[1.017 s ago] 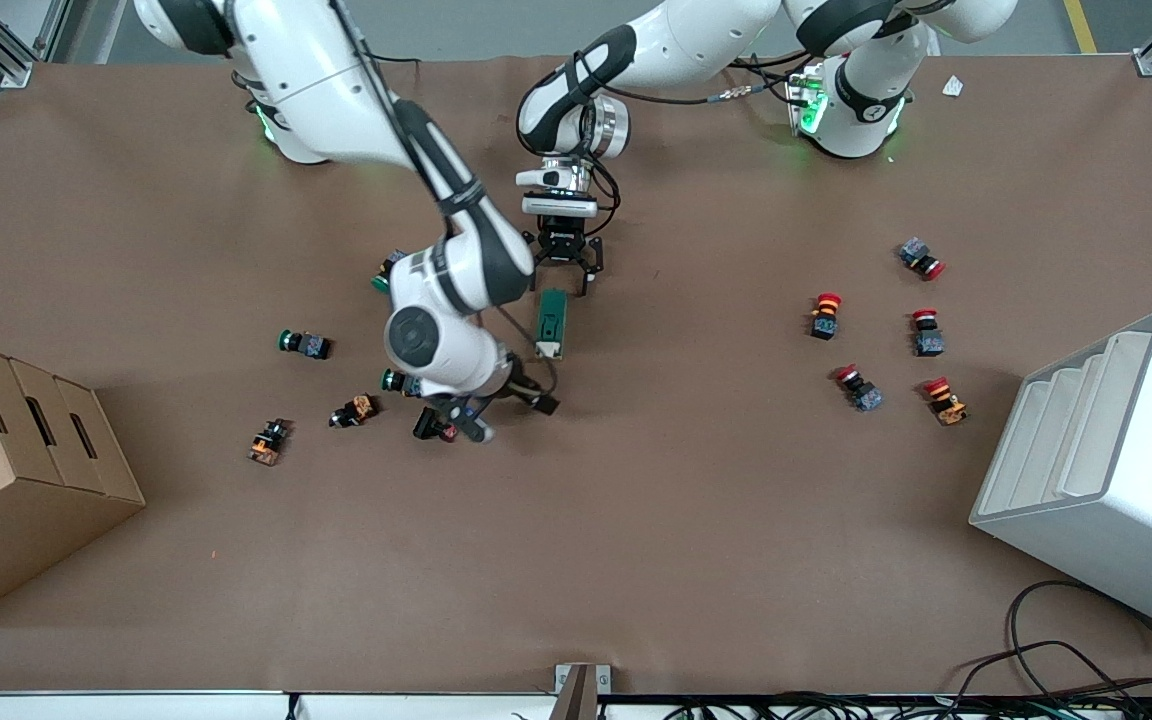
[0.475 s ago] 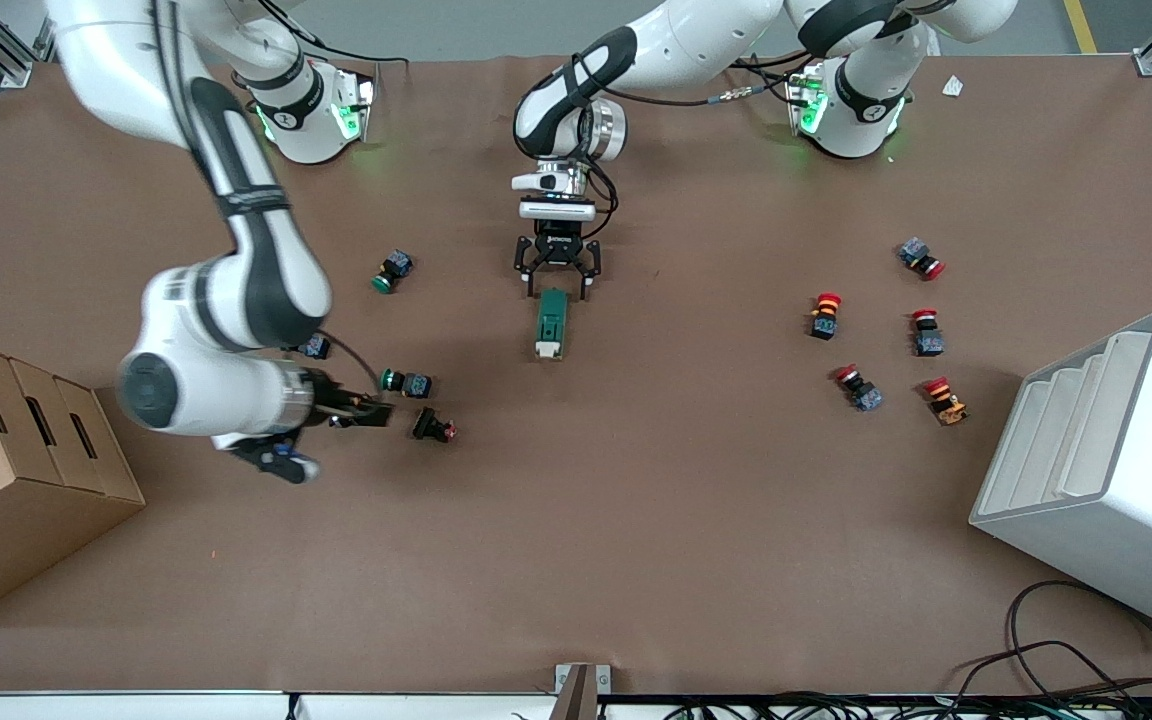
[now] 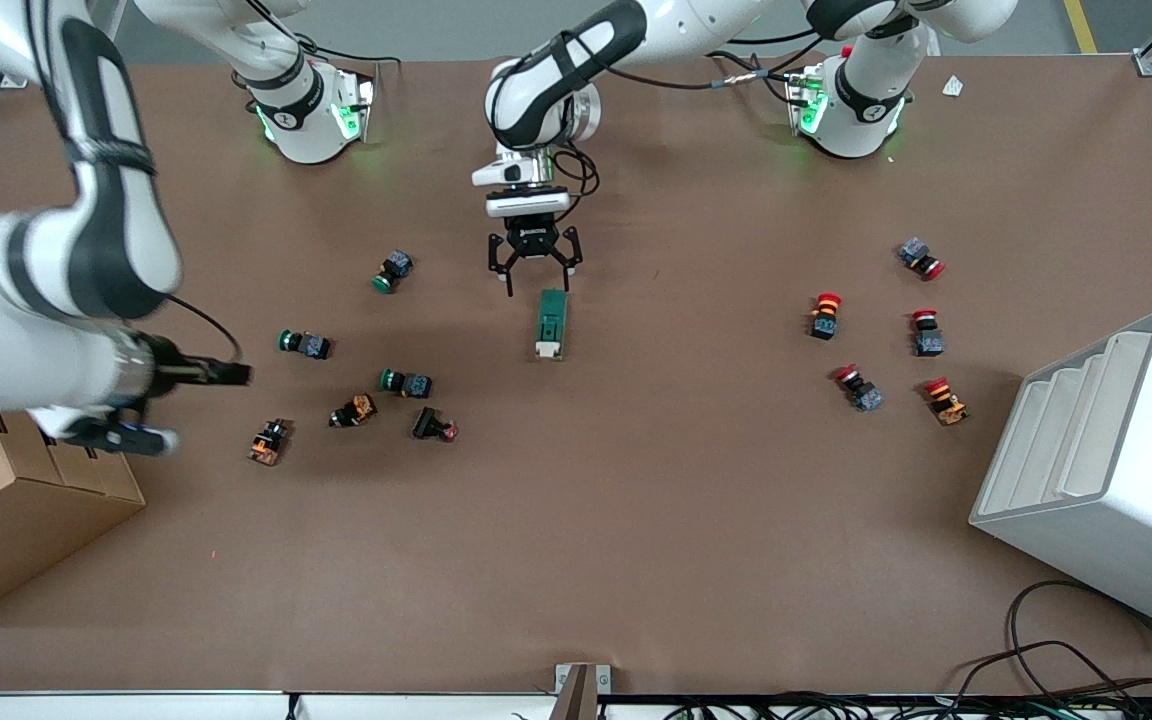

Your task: Close load switch with both arms

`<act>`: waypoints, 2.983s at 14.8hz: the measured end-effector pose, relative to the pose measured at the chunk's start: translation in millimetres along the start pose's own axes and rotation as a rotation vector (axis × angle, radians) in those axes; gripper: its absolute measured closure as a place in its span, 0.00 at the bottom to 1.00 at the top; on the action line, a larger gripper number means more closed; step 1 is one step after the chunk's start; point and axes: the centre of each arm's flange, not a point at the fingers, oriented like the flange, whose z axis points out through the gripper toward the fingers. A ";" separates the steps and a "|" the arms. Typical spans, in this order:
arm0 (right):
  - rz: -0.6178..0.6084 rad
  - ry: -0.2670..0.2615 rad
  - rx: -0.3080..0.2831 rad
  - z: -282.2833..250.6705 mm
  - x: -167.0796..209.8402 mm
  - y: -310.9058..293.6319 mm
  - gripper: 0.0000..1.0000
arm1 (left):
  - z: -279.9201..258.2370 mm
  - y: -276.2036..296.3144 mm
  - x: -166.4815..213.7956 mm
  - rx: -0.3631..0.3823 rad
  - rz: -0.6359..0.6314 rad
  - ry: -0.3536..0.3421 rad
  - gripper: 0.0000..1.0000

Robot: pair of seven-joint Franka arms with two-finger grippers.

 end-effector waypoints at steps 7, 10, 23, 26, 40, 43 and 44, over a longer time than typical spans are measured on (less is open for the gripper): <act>-0.050 0.093 -0.064 -67.5 -32.0 47.4 0.00 | -8.7 -12.1 174.5 0.142 -0.011 -0.255 0.00; -0.040 0.137 -0.065 -99.0 -37.3 55.3 0.00 | 2.6 -47.2 282.7 0.199 0.001 -0.352 0.00; -0.075 0.151 -0.059 -121.3 -43.3 77.6 0.00 | 21.3 -283.2 526.3 0.186 0.098 -0.677 0.00; -0.078 0.128 -0.057 -119.0 -45.4 75.4 0.00 | 17.4 -353.9 557.1 0.157 0.105 -0.763 0.00; -0.070 0.170 0.003 -156.8 -115.6 86.3 0.00 | 3.1 -475.9 564.3 -0.026 0.170 -0.888 0.00; -0.070 0.171 0.009 -156.5 -132.4 88.1 0.00 | 6.1 -503.3 569.5 -0.034 0.189 -0.887 0.00; -0.071 0.171 0.011 -156.1 -137.9 88.5 0.00 | 6.8 -512.3 570.2 -0.035 0.191 -0.889 0.00</act>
